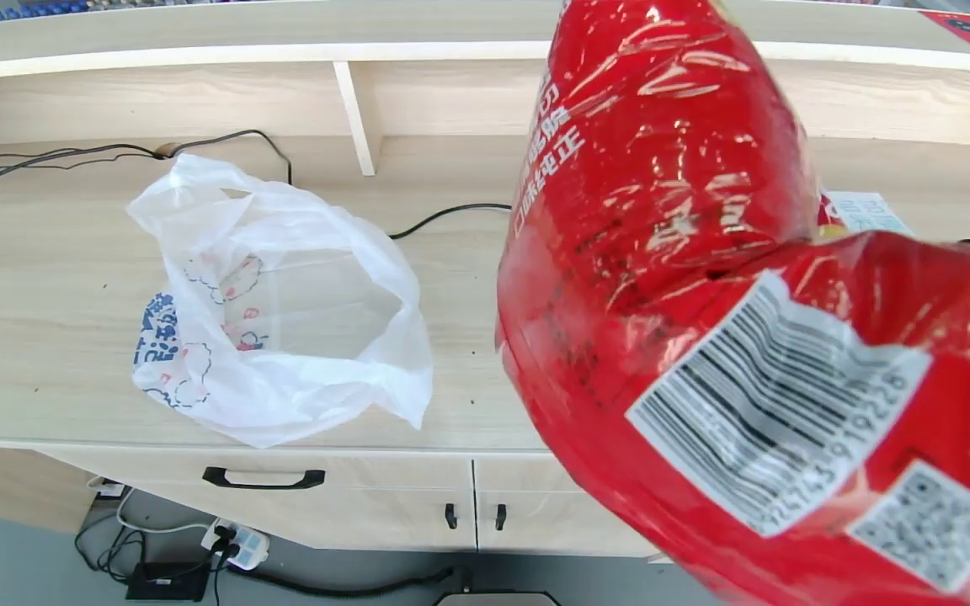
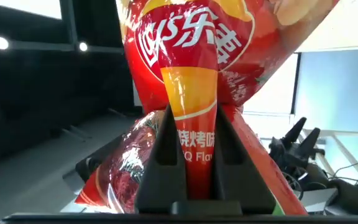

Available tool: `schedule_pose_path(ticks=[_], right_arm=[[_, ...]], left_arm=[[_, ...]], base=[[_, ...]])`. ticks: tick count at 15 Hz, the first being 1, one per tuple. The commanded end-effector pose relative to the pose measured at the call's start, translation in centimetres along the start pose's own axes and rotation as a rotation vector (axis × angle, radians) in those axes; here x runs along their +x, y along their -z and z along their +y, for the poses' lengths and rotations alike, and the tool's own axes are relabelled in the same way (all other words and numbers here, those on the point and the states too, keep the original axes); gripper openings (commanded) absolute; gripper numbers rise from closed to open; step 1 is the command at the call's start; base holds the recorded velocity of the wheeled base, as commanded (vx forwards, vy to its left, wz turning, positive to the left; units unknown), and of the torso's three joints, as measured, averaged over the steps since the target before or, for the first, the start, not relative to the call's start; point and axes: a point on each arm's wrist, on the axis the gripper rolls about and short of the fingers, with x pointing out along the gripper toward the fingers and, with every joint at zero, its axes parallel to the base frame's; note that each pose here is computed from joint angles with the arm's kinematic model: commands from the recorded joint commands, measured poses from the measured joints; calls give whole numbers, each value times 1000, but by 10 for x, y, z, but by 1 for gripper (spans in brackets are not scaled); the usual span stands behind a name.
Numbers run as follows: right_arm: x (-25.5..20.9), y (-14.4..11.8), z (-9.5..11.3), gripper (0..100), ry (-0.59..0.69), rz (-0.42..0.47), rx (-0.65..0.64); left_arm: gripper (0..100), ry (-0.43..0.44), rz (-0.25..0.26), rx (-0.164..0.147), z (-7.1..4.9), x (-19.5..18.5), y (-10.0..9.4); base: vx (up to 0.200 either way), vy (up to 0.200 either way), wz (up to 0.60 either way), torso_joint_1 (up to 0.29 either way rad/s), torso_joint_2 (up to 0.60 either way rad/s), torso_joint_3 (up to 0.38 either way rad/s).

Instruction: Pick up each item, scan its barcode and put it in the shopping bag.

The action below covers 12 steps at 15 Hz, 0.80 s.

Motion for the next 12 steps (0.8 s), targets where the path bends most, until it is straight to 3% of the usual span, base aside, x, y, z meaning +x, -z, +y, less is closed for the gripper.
schedule_pose_path(ticks=[1, 3, 6, 10, 12], right_arm=[[1, -15, -28, 0, 46, 32, 59], [-1, -20, -26, 0, 30, 54, 107], [2, -32, -34, 0, 52, 17, 108], [7, -46, -25, 0, 16, -19, 108], [5, -63, -23, 0, 18, -75, -67]], left_arm=[[100, 0, 1, 0, 0, 0, 0], [100, 0, 1, 0, 0, 0, 0], [100, 0, 1, 0, 0, 0, 0], [100, 0, 1, 1, 0, 0, 0], [100, 0, 1, 0, 0, 0, 0]], base=[[0, 0, 0, 0, 0, 0], [0, 0, 0, 0, 0, 0], [0, 0, 0, 0, 0, 0], [0, 0, 0, 0, 0, 0], [0, 0, 0, 0, 0, 0]])
